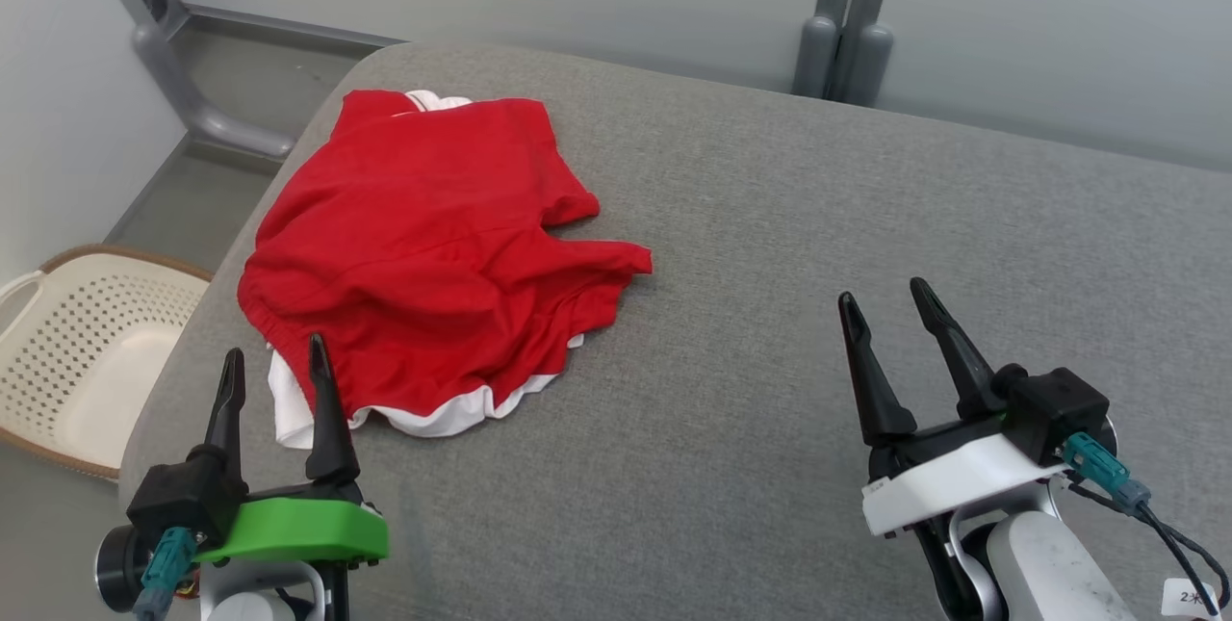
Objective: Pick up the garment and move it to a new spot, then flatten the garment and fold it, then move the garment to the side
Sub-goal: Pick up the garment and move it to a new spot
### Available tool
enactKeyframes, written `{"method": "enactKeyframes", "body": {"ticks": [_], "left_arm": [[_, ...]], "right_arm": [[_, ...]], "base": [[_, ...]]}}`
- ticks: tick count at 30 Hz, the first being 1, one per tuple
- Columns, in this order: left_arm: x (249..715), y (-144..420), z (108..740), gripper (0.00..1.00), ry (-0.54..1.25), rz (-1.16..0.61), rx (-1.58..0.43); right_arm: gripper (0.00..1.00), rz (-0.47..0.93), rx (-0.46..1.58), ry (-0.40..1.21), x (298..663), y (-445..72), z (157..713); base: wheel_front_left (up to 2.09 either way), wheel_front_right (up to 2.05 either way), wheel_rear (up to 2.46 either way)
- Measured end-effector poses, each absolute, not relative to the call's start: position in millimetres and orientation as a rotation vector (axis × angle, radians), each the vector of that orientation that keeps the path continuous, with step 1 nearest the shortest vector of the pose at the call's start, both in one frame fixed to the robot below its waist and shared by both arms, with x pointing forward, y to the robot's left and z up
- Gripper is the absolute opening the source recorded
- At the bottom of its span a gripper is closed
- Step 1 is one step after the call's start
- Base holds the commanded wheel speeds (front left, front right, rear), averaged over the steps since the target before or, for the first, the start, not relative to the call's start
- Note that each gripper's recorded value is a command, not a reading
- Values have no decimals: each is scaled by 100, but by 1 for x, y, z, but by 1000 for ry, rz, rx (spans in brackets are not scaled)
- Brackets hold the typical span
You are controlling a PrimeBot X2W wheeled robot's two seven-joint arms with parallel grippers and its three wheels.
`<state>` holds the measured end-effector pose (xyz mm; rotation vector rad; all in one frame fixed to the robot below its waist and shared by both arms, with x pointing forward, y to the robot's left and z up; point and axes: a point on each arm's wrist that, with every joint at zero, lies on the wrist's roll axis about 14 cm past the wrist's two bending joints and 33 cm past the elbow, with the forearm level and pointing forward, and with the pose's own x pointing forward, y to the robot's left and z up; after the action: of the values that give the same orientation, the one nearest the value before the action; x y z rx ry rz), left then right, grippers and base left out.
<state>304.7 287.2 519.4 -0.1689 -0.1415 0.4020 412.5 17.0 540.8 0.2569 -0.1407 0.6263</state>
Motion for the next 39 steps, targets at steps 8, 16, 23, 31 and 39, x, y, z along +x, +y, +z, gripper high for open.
{"method": "enactKeyframes", "body": {"ticks": [8,16,23,31,39], "left_arm": [[285,307,514,100,-129,481,-174],[298,310,462,100,47,513,-275],[326,315,424,100,267,488,-398],[339,316,378,100,506,486,-447],[346,311,360,0,564,463,-468]], "right_arm": [[100,695,271,-118,414,41,534],[100,683,272,-127,425,36,533],[100,659,267,-112,434,24,524],[100,605,266,-92,443,3,513],[100,553,260,-81,445,-16,508]], "base": [[0,0,0],[0,0,0],[0,0,0],[0,0,0],[0,0,0]]}}
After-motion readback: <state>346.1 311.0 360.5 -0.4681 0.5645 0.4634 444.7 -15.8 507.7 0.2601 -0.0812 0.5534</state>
